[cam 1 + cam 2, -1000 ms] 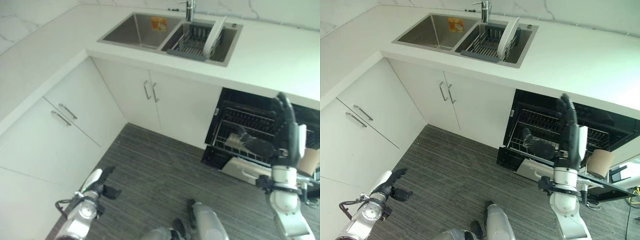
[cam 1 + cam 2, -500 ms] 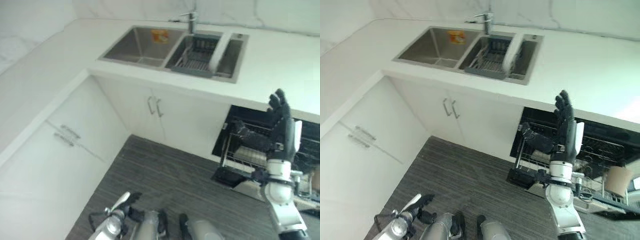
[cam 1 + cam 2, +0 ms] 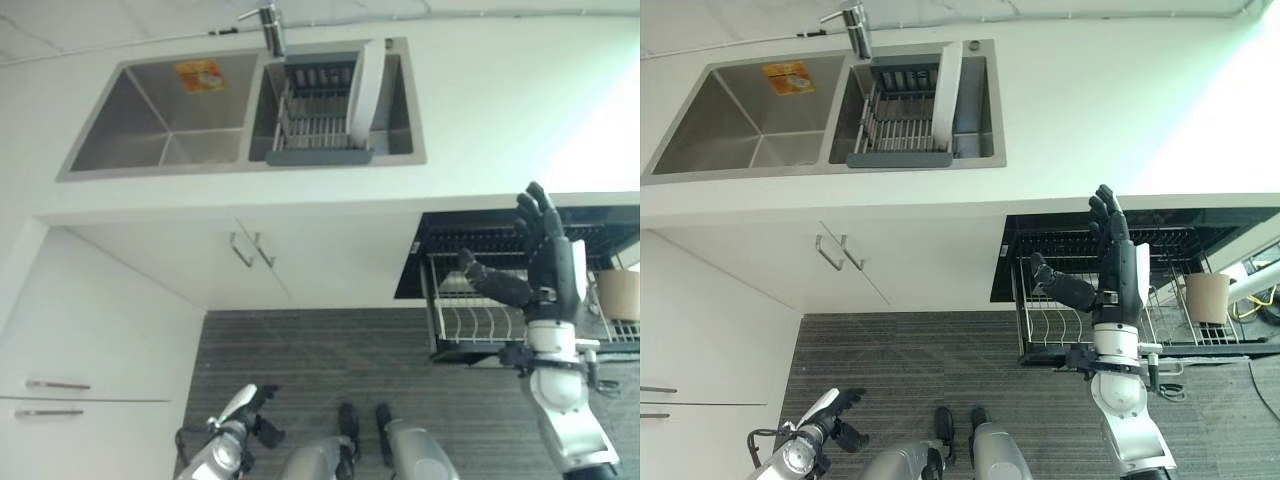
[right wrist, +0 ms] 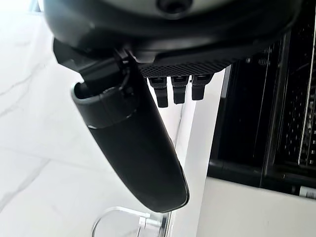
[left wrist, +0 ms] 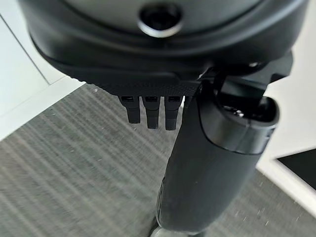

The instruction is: Place the dishes in the dishwasher.

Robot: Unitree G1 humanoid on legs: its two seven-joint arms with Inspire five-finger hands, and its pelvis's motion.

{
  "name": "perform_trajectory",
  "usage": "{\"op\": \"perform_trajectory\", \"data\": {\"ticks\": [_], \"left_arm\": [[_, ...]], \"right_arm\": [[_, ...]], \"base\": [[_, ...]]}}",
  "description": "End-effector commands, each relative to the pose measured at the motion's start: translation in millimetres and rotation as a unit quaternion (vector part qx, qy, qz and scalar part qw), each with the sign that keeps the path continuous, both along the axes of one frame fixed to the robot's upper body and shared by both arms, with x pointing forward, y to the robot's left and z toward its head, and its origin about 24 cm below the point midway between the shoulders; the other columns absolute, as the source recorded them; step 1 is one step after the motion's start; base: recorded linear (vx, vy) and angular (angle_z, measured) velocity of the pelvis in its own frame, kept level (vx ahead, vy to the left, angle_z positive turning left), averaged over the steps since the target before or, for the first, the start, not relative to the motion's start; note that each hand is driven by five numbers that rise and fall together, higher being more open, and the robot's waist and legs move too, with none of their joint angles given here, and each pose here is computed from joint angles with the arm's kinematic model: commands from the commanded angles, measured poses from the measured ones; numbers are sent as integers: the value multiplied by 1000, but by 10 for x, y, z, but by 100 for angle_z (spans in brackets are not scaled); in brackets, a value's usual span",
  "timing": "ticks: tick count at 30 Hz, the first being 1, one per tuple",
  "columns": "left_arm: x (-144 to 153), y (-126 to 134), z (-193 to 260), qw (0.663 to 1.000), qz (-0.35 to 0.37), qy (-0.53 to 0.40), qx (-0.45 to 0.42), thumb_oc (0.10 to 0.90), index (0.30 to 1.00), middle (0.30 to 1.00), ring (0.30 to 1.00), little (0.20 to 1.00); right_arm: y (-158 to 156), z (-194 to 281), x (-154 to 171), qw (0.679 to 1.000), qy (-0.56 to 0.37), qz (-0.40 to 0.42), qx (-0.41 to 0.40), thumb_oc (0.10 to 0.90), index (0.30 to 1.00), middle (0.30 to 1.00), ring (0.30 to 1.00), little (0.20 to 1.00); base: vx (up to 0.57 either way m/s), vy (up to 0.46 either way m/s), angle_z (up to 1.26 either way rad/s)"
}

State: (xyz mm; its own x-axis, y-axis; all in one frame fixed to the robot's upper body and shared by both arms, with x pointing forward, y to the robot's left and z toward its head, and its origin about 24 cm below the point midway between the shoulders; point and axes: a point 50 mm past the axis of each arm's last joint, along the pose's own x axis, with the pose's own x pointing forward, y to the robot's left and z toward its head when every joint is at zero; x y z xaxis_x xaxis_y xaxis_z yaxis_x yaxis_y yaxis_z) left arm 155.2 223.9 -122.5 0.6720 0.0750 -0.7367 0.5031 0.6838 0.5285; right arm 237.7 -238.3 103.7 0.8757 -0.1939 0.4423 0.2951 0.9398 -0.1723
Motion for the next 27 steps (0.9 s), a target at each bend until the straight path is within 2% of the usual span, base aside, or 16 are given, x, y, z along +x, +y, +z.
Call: {"op": "perform_trajectory", "data": {"ticks": [1, 4, 8, 14, 15, 16, 17, 23, 27], "left_arm": [[-63, 26, -8, 999, 20, -23, 13, 800, 900, 900, 900, 900], [-134, 52, -56, 999, 46, -11, 18, 800, 900, 900, 900, 900], [-255, 129, -119, 992, 123, -7, 25, 800, 900, 900, 900, 900], [-254, 87, -148, 983, 182, -8, -22, 800, 900, 900, 900, 900], [-275, 73, -162, 982, 187, -3, -25, 800, 900, 900, 900, 900], [-370, 41, -221, 970, 234, 20, -58, 800, 900, 900, 900, 900], [-413, 28, -244, 965, 251, 23, -67, 800, 900, 900, 900, 900], [-659, 142, -321, 967, 243, 74, -37, 800, 900, 900, 900, 900], [-662, 110, -333, 965, 250, 71, -44, 800, 900, 900, 900, 900]], "right_arm": [[118, 530, 32, 988, -151, 28, -10, 800, 900, 900, 900, 900], [203, 542, 60, 987, -153, 51, -4, 800, 900, 900, 900, 900], [368, 596, 127, 982, -164, 89, -5, 800, 900, 900, 900, 900], [304, 605, 141, 983, -170, 61, -24, 800, 900, 900, 900, 900], [311, 600, 136, 984, -168, 60, -26, 800, 900, 900, 900, 900], [332, 591, 128, 984, -164, 58, -39, 800, 900, 900, 900, 900], [339, 584, 121, 984, -163, 57, -44, 800, 900, 900, 900, 900], [332, 556, 125, 986, -152, 53, -48, 800, 900, 900, 900, 900], [266, 558, 89, 987, -151, 42, -36, 800, 900, 900, 900, 900]], "base": [[35, 10, -75], [17, -29, -92], [5, -221, -145], [97, -102, 51], [324, 264, 21], [318, 286, 7], [348, 316, -12], [360, 502, -56], [224, 454, -44]]}}
